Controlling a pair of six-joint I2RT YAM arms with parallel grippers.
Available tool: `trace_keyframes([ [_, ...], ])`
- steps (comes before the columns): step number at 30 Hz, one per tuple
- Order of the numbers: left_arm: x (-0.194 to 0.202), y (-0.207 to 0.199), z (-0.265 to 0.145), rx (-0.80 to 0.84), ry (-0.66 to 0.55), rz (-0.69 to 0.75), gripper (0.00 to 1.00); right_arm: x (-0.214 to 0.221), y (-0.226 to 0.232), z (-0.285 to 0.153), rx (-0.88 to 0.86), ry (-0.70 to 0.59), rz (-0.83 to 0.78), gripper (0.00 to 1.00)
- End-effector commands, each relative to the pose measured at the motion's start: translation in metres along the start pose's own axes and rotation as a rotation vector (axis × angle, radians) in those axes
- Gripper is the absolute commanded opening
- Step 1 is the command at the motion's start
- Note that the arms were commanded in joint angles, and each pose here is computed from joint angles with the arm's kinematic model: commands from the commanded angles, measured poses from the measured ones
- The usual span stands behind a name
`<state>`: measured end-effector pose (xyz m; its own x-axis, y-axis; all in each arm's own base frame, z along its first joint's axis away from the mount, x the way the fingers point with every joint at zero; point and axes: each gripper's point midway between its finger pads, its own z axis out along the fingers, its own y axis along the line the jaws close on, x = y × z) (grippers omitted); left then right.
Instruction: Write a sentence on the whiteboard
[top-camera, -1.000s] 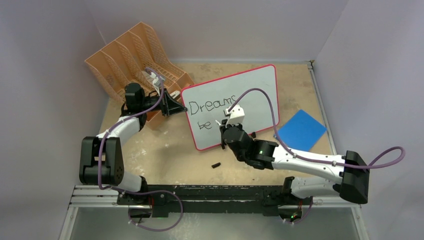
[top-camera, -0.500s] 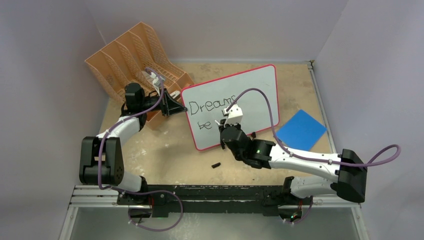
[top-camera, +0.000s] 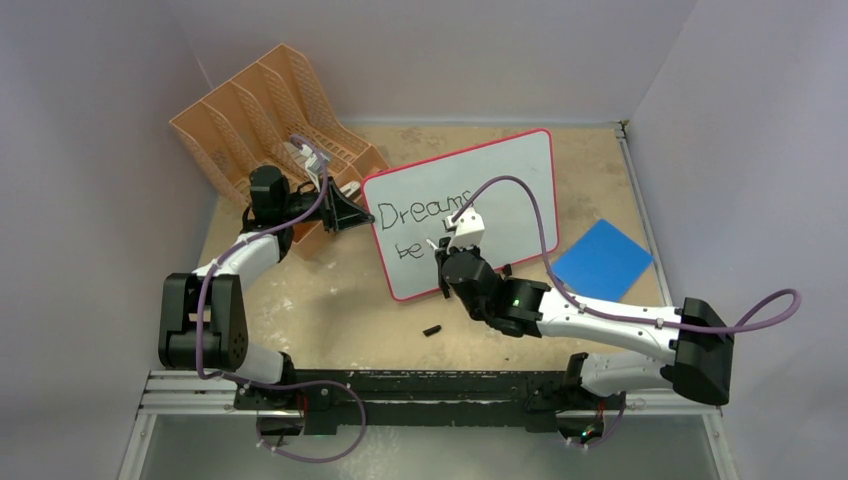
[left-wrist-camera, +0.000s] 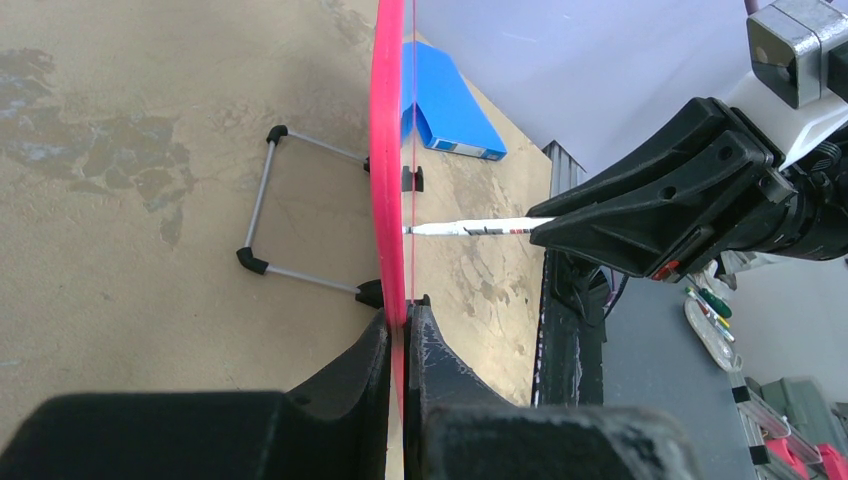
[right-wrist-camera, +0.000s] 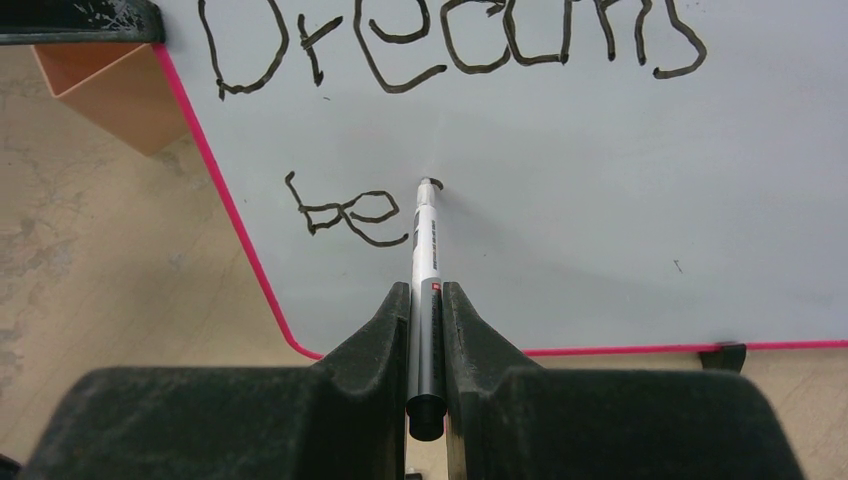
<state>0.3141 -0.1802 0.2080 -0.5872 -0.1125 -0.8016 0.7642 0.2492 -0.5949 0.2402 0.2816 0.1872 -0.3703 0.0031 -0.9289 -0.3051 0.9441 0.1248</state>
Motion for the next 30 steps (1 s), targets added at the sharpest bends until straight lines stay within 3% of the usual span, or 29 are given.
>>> trace_keyframes([
  [1, -0.014, -0.014, 0.001, 0.033, -0.005, 0.096, 0.0, -0.011, 0.01, 0.002, -0.034, -0.027, 0.021, 0.0],
  [30, -0.014, -0.013, 0.002, 0.03, -0.006, 0.095, 0.0, 0.009, 0.007, 0.0, -0.04, 0.048, -0.017, 0.0],
])
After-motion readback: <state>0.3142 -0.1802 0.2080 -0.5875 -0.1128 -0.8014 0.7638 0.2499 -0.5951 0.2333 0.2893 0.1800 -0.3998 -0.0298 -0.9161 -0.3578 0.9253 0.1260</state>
